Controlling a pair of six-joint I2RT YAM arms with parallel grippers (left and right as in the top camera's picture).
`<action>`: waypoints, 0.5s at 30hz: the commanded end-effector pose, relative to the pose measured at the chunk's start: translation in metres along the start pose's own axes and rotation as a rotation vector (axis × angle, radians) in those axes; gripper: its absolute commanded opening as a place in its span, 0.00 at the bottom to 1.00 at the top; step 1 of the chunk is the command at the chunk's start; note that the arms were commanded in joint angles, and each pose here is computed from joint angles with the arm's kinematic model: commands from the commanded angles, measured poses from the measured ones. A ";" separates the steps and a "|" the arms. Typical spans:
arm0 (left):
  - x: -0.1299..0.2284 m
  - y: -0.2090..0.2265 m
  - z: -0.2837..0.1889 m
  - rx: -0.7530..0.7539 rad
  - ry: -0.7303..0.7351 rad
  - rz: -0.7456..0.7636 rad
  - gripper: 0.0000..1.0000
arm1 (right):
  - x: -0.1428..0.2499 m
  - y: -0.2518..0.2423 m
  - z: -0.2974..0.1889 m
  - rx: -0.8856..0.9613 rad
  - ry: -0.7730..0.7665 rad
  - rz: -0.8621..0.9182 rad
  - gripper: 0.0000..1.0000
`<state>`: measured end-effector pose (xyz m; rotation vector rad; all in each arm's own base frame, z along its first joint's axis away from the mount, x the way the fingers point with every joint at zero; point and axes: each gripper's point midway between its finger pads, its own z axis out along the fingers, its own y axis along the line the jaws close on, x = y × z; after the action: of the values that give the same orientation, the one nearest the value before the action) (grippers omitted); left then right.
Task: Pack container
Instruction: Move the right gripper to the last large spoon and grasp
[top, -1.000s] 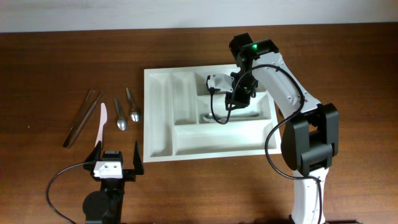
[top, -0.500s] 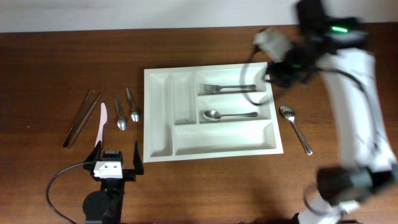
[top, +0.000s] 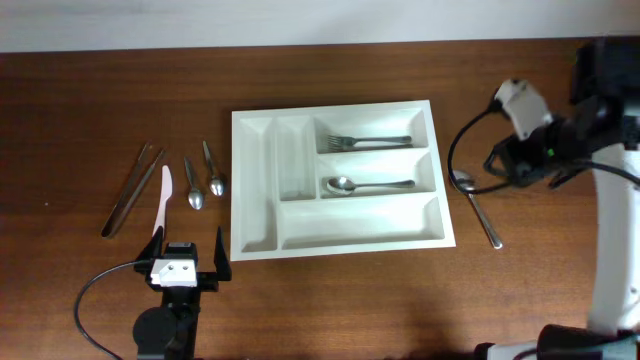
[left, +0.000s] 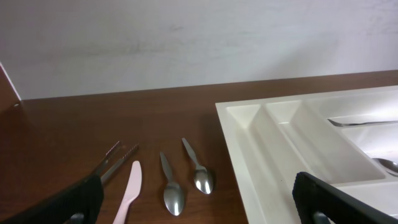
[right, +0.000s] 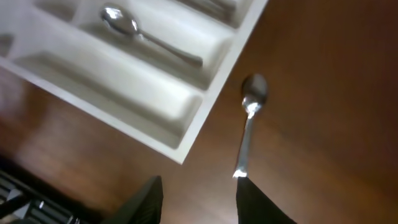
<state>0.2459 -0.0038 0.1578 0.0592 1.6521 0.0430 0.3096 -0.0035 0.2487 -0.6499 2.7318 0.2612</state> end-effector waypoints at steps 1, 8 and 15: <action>0.001 -0.001 0.000 0.006 -0.003 -0.006 0.99 | 0.028 -0.003 0.014 0.030 0.001 0.099 0.39; 0.001 -0.001 0.000 0.006 -0.003 -0.006 0.99 | 0.055 -0.034 0.064 0.156 0.024 0.134 0.49; 0.001 -0.001 0.000 0.006 -0.003 -0.006 0.99 | 0.056 -0.061 0.106 0.186 0.060 0.137 0.68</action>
<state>0.2459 -0.0038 0.1578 0.0592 1.6521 0.0430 0.3171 -0.0440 0.1441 -0.4527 2.7613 0.0464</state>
